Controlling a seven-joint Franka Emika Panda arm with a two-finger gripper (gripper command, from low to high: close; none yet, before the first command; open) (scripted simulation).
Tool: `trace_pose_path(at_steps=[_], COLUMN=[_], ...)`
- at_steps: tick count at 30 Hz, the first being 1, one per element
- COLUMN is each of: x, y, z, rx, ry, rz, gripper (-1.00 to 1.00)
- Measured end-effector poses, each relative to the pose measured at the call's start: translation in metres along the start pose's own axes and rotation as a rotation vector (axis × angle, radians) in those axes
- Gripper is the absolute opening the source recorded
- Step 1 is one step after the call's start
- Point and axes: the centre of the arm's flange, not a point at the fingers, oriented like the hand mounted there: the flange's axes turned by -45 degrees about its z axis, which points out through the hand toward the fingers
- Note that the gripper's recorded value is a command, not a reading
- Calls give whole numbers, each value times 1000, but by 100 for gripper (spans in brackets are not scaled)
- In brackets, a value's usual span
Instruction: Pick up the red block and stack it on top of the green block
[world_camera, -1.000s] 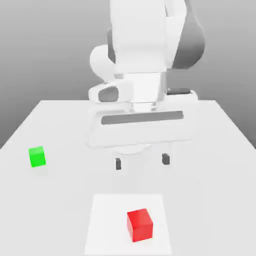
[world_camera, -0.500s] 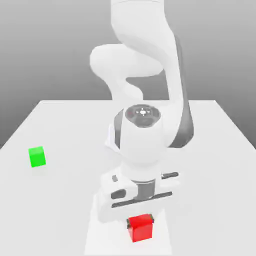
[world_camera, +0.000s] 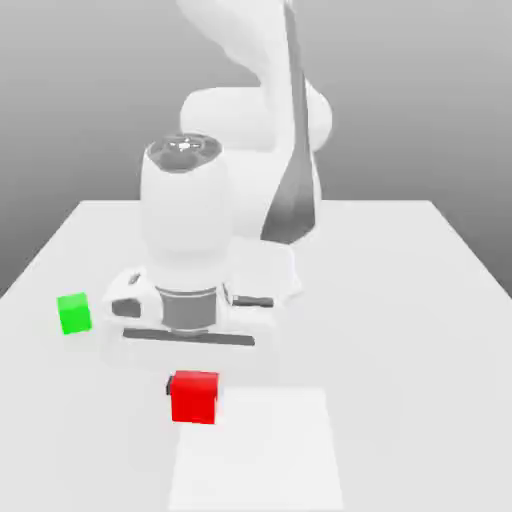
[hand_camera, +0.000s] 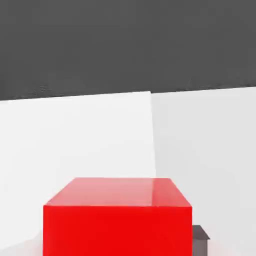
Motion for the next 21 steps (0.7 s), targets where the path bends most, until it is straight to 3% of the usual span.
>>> trace_pose_path(at_steps=[12, 21], x=[-97, -199], y=[194, 269], z=[-12, -3], rx=[-11, 26], ry=[-14, -35], rz=[932, 1540], gripper=[-100, -100])
